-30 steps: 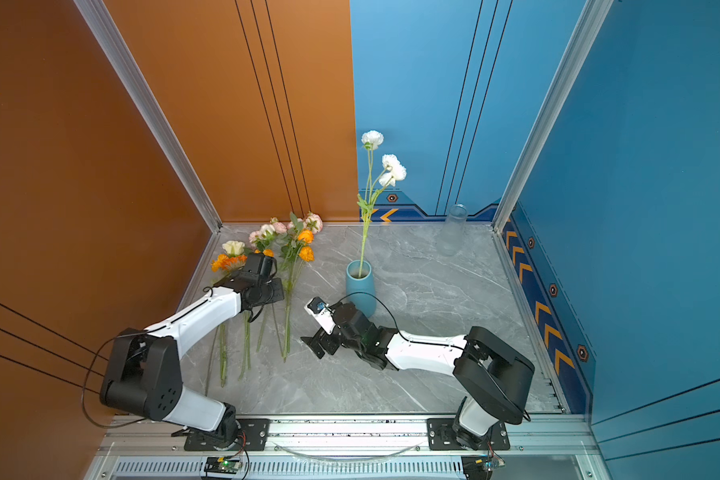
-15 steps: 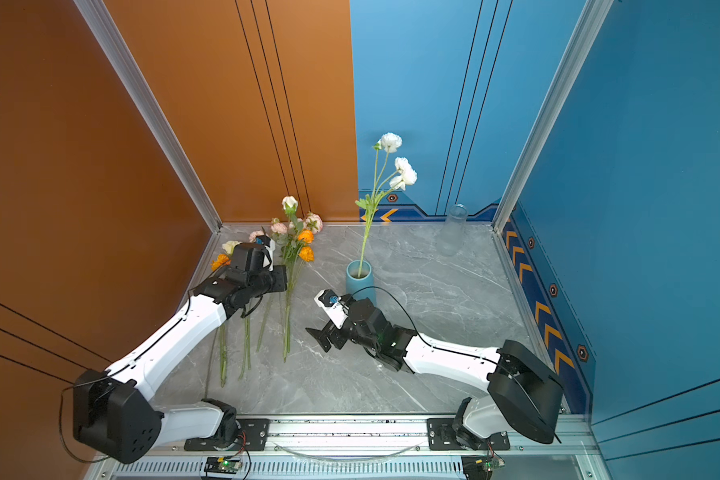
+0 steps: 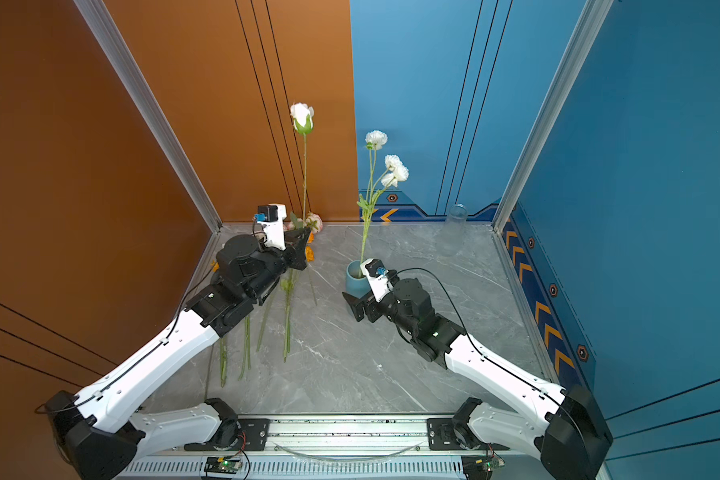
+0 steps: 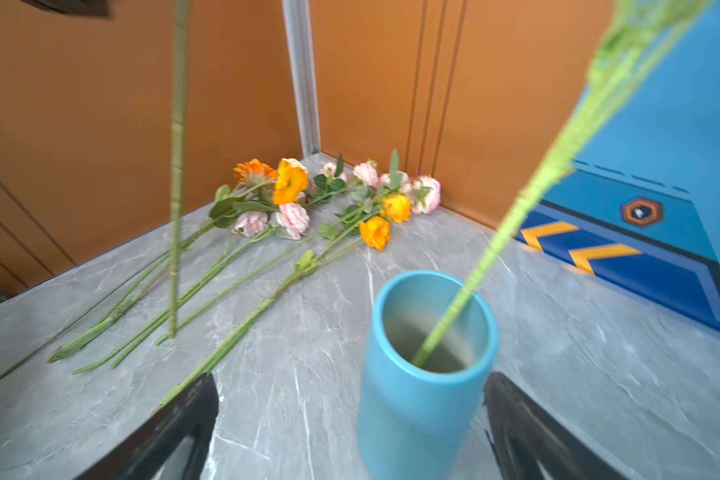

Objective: Arrange the flowers into the vase
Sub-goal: 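Lift the white rose with the left gripper and lower its stem into the teal vase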

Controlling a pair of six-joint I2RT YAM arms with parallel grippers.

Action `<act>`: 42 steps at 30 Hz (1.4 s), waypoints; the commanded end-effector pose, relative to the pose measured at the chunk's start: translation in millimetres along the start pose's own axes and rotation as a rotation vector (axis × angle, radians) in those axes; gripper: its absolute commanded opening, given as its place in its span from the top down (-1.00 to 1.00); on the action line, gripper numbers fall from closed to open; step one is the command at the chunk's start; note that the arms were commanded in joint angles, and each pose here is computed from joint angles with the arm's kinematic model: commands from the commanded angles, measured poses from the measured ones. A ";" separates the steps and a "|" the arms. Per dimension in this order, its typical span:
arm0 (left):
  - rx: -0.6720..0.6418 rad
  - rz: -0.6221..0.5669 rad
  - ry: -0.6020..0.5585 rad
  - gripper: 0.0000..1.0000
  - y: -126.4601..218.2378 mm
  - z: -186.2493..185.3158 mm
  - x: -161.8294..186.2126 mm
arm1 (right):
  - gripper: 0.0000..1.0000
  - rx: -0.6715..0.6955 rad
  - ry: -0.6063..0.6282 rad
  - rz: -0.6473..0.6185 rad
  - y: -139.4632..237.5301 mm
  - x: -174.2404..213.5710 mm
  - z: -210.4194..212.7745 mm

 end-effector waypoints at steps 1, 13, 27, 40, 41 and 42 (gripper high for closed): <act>-0.051 -0.253 -0.068 1.00 -0.8 -14.6 -38.8 | -1.00 0.016 -0.102 0.013 9.7 -0.9 -13.4; -0.054 -0.419 -0.090 1.00 -44.4 -49.4 -20.0 | -1.00 -0.048 -0.122 -0.039 23.3 -6.8 -19.3; -0.089 -0.348 -0.087 1.00 -68.8 -69.3 45.7 | -1.00 -0.056 -0.122 -0.038 21.9 -4.5 -21.4; -0.259 -0.313 -0.043 1.00 -67.5 -87.5 117.5 | -1.00 -0.064 -0.123 -0.028 18.7 -2.4 -22.0; -0.266 -0.305 -0.041 1.00 -68.7 -88.2 120.6 | -1.00 -0.064 -0.122 -0.028 18.4 -2.6 -22.2; -0.272 -0.296 -0.040 0.94 -70.2 -88.8 124.1 | -1.00 -0.065 -0.123 -0.027 18.4 -2.5 -22.0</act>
Point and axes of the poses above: each gripper's point midway between its finger pads, its own y axis back along the fingers, its own z axis along the line the jaws close on, x = y × z, the point moved 10 cm from there along y, back along the fingers, and after that the axes turned 14 degrees about -y, right-handed, at the moved point
